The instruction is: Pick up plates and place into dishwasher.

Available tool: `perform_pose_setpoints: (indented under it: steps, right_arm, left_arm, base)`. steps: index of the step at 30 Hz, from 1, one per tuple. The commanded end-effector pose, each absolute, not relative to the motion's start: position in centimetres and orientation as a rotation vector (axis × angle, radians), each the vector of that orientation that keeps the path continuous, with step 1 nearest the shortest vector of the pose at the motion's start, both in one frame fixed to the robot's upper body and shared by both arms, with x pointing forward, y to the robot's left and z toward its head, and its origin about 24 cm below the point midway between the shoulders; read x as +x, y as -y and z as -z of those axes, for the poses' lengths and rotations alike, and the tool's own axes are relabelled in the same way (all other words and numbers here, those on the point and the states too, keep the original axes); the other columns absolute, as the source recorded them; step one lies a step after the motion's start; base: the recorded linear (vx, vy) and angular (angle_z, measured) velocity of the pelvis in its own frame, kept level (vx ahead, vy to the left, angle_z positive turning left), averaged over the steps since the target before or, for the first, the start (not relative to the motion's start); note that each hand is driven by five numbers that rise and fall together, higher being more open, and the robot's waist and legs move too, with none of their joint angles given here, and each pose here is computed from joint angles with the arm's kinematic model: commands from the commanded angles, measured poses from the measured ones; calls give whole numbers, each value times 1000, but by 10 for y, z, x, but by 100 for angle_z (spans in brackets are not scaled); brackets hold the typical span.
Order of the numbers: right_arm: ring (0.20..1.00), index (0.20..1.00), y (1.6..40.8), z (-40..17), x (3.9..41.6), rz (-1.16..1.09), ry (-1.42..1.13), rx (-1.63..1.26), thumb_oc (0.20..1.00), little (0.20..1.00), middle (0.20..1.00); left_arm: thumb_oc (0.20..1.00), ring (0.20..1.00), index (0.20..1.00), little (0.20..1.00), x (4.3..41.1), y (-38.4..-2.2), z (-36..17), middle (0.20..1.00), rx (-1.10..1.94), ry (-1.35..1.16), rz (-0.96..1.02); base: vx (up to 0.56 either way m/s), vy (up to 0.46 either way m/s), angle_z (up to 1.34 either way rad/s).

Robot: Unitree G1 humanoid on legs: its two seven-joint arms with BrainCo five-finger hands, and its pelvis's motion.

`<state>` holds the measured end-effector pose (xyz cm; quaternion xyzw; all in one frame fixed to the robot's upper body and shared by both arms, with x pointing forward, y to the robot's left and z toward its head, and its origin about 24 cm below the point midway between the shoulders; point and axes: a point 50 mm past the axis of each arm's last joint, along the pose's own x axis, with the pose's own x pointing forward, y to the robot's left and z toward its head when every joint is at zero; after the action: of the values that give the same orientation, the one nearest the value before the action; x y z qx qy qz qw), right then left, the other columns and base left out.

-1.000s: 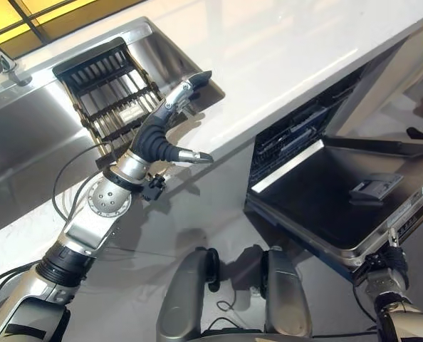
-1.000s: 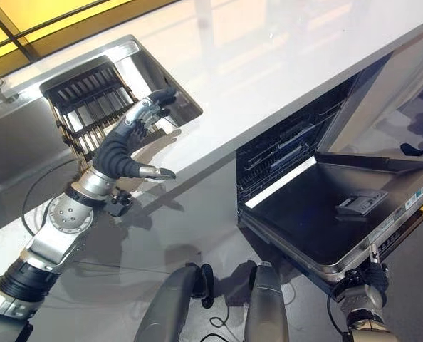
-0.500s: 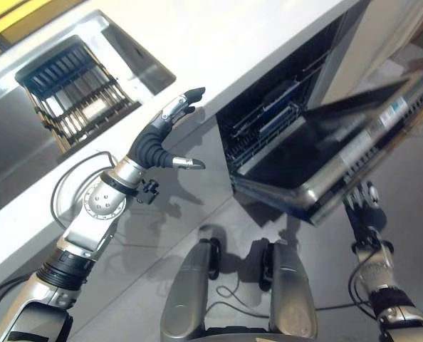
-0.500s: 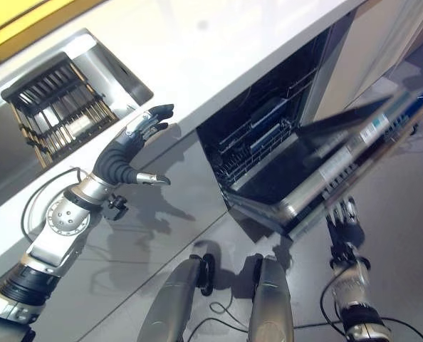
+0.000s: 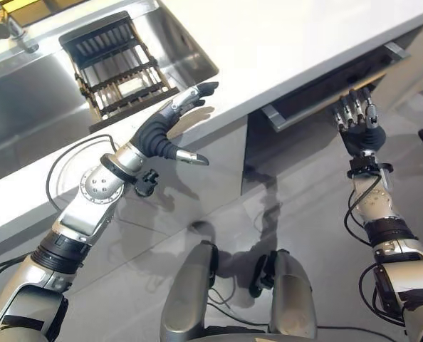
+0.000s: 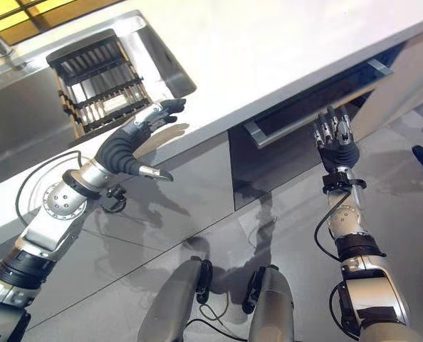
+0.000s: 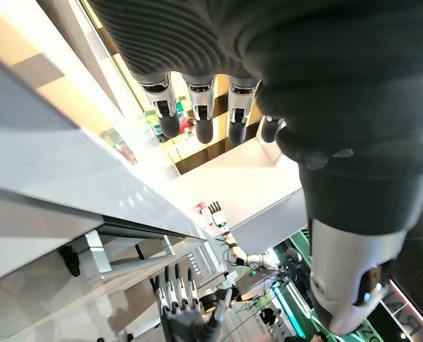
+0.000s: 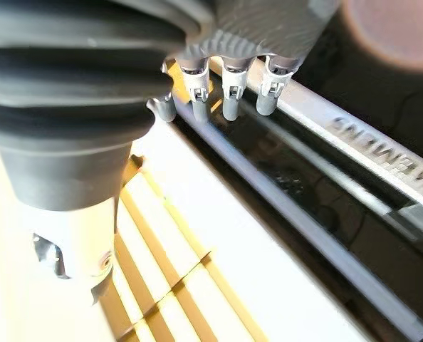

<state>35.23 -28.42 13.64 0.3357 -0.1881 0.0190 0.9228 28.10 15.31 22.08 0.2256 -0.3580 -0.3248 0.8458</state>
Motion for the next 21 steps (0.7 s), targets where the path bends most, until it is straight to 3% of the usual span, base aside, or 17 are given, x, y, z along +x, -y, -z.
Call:
perform_pose_setpoints:
  steps: [1, 8, 12, 21]
  right_arm:
    - [1000, 1000, 289, -102, 342, 83, 287, 663, 1000, 1000, 1000]
    - [1000, 1000, 257, -10, 305, 121, -4, 691, 1000, 1000, 1000]
    - [1000, 1000, 230, 46, 264, 71, -248, 700, 1000, 1000, 1000]
    - [1000, 1000, 179, 100, 207, -38, -623, 765, 1000, 1000, 1000]
  left_arm:
    - [1000, 1000, 1000, 1000, 273, -144, -217, 1000, 412, 782, 760]
    - [1000, 1000, 1000, 1000, 270, -128, -159, 1000, 362, 621, 812]
    - [1000, 1000, 1000, 1000, 259, -125, -106, 1000, 35, 335, 928]
    - [1000, 1000, 1000, 1000, 229, -123, -39, 1000, -478, 100, 933]
  base:
    - [70, -7, -1]
    - [120, -21, -15]
    - [131, -18, -15]
    - [40, -18, -2]
